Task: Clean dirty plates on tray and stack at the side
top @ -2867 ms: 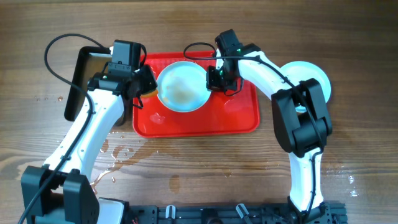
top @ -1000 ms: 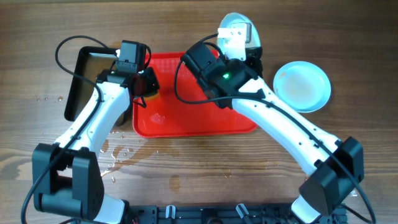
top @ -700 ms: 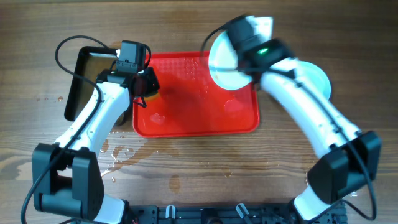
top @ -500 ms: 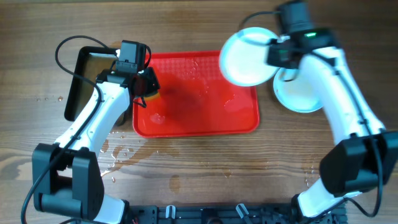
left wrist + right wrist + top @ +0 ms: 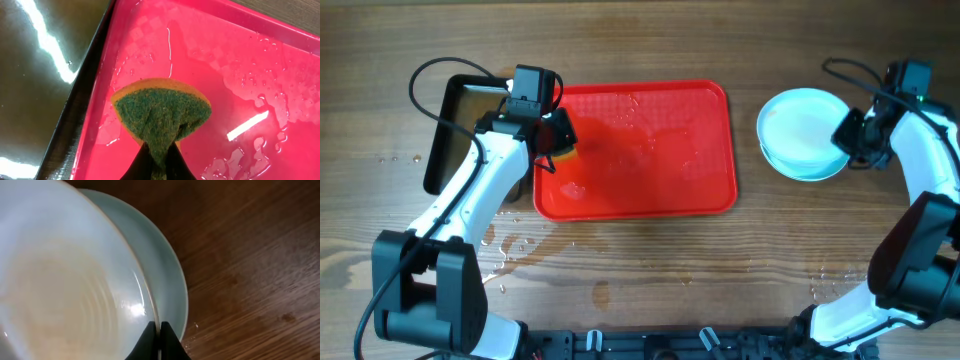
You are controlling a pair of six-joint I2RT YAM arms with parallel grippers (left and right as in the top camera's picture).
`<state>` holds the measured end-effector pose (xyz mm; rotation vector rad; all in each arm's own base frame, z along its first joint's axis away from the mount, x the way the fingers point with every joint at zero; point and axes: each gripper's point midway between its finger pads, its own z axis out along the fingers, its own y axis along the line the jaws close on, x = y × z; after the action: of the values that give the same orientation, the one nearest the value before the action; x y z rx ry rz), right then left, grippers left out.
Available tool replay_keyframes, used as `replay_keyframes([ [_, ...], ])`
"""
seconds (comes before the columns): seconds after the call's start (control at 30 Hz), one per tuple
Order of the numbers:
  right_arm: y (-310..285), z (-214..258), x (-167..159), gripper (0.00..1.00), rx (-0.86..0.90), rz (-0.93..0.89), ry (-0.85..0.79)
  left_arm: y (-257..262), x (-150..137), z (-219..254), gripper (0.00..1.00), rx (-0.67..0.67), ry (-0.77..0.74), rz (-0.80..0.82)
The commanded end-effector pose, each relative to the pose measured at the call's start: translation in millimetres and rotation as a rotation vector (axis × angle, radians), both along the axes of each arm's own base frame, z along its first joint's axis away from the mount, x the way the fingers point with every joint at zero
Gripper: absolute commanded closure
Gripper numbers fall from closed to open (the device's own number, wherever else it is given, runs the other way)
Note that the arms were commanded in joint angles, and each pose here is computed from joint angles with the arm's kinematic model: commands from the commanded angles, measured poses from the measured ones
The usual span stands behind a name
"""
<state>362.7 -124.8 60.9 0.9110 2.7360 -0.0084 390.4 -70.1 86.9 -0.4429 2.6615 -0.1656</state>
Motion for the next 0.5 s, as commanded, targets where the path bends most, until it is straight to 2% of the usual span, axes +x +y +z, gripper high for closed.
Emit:
replay_keyframes([
  [0.0, -8, -10, -8, 0.96, -0.018, -0.045, 0.011, 3, 4, 1, 0.96, 0.008, -0.009, 0.015],
  [0.17, -7, -10, -9, 0.95, -0.017, -0.039, 0.018, 3, 4, 2, 0.96, 0.008, -0.01, 0.015],
  [0.27, -10, -11, -15, 0.87, -0.028, -0.063, 0.041, 3, 4, 1, 0.96, 0.008, -0.01, 0.015],
  [0.33, -9, -10, -17, 0.68, -0.015, -0.087, 0.048, 3, 4, 1, 0.96, 0.008, -0.009, 0.015],
  [0.37, -6, -8, -15, 0.54, 0.002, -0.081, 0.044, 3, 4, 1, 0.96, 0.008, -0.009, 0.015],
  [0.4, -3, -5, -12, 0.46, 0.02, -0.068, 0.037, 3, 4, 1, 0.96, 0.007, -0.01, 0.015],
  [0.47, 0, 5, -10, 0.45, 0.039, -0.063, 0.035, 3, 4, 2, 0.96, 0.008, -0.01, 0.015],
])
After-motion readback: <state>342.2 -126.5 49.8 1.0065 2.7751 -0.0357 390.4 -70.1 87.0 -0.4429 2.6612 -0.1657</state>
